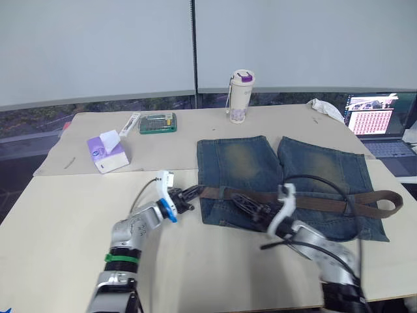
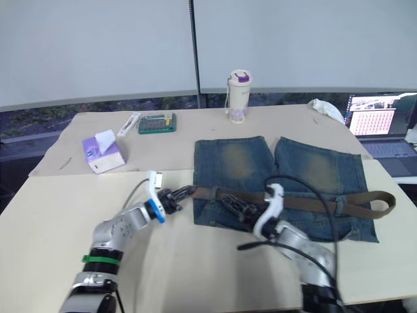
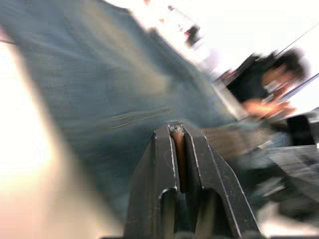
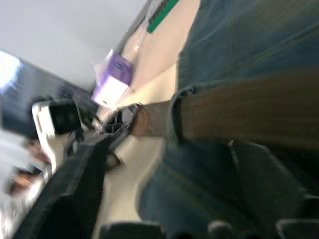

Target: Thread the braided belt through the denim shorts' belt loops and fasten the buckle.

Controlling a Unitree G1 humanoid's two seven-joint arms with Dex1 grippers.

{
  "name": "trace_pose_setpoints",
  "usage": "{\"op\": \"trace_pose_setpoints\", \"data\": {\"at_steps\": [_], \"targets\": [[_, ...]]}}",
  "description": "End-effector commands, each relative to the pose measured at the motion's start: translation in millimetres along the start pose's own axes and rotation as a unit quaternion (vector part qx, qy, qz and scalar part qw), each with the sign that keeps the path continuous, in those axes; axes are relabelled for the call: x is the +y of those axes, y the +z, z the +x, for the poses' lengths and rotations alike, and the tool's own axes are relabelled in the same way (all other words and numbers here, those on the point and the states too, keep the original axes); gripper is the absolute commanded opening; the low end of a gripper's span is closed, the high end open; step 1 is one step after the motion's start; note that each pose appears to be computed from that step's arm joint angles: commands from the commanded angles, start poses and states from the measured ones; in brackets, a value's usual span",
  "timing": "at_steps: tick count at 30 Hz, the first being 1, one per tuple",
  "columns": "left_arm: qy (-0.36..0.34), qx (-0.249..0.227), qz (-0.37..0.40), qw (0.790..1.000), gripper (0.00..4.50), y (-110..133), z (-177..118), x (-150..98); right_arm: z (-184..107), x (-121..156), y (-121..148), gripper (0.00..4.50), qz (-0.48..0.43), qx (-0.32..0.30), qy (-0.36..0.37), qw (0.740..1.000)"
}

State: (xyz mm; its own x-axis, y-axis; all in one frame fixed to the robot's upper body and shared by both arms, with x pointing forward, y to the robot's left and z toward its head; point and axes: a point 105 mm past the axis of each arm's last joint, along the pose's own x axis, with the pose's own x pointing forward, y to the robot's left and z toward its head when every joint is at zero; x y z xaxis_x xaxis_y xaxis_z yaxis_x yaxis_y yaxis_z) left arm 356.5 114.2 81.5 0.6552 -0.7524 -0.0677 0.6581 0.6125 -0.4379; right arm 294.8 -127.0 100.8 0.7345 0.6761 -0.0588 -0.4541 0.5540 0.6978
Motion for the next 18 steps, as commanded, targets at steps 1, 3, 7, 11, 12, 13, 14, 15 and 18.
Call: {"op": "trace_pose_setpoints", "data": {"at_steps": [1,3,7,11,12,13,14,15,18], "targets": [[-0.005,-0.006,0.043,0.999,0.0,10.9,-9.4,6.2,-19.8,37.8,11.8,4.42,-0.08,-0.002,0.083,0.993],[0.013,0.003,0.079,0.997,0.0,16.6,-18.7,16.4,-34.2,34.1,15.5,4.42,-0.147,0.002,0.066,0.987],[0.085,0.035,0.181,0.979,0.0,33.7,-46.0,45.9,-75.8,5.0,34.8,4.42,-0.309,0.018,-0.019,0.951],[0.215,0.085,0.252,0.94,0.0,43.4,-74.2,90.1,-102.6,-12.5,54.4,4.42,-0.354,0.022,-0.064,0.933],[0.25,0.105,0.279,0.921,0.0,46.3,-84.0,101.5,-109.3,-15.9,60.8,4.42,-0.359,0.022,-0.074,0.93],[0.281,0.118,0.301,0.904,0.0,50.5,-93.6,111.2,-116.5,-20.8,67.3,4.42,-0.363,0.026,-0.089,0.927],[0.302,0.124,0.314,0.891,0.0,53.4,-100.4,118.0,-122.6,-26.2,72.8,4.42,-0.365,0.031,-0.104,0.924],[0.314,0.126,0.321,0.885,0.0,55.1,-104.2,122.0,-126.5,-29.6,76.2,4.42,-0.366,0.035,-0.113,0.923],[0.343,0.129,0.333,0.869,0.0,57.9,-113.4,130.5,-141.0,-45.4,94.5,4.42,-0.377,0.034,-0.161,0.912]]}}
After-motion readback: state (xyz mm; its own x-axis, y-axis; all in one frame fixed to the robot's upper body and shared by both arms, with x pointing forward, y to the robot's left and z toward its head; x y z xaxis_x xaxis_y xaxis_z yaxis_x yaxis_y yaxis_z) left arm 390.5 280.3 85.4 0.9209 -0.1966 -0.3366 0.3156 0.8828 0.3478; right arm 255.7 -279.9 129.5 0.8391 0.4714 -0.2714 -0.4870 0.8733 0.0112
